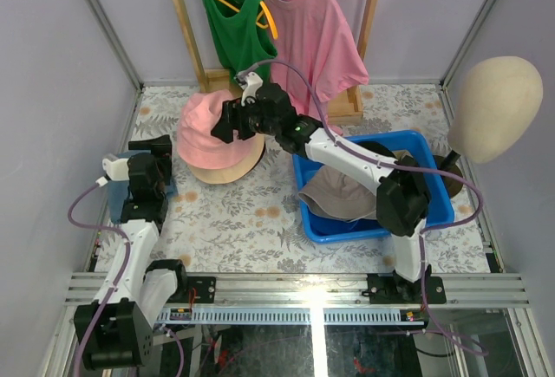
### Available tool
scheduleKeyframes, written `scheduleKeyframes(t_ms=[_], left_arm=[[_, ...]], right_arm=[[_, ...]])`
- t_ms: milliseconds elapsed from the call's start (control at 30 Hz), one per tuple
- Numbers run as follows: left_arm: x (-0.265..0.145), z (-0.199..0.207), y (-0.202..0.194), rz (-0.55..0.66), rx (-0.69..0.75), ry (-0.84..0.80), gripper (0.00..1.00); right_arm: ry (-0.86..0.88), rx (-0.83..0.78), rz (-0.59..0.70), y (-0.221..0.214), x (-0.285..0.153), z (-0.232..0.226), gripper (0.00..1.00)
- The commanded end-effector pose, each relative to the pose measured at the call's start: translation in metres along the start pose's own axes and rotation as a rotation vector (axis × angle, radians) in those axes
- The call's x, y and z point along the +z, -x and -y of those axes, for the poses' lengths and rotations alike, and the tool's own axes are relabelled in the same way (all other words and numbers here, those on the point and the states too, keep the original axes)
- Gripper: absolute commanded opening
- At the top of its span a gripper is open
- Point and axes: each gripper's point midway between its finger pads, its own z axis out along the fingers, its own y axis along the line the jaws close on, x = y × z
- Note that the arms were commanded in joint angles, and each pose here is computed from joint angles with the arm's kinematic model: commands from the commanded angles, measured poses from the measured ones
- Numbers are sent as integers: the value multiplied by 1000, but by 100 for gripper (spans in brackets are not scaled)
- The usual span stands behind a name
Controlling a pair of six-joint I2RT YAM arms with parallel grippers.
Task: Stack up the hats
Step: Stack the hat on the hat.
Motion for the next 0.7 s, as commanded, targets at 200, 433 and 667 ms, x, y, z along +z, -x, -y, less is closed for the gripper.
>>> scheduleKeyframes(t_ms=[200, 433, 667], left_arm=[[11, 11, 11, 37, -71, -57, 86], [14, 14, 11, 31, -83, -84, 86], [19, 17, 5, 5, -84, -116, 85]], right_arm=[[-106, -58, 106, 20, -57, 1, 78], [-279, -62, 100, 2, -84, 34, 77], [-469, -14, -53, -52, -92, 96, 38]])
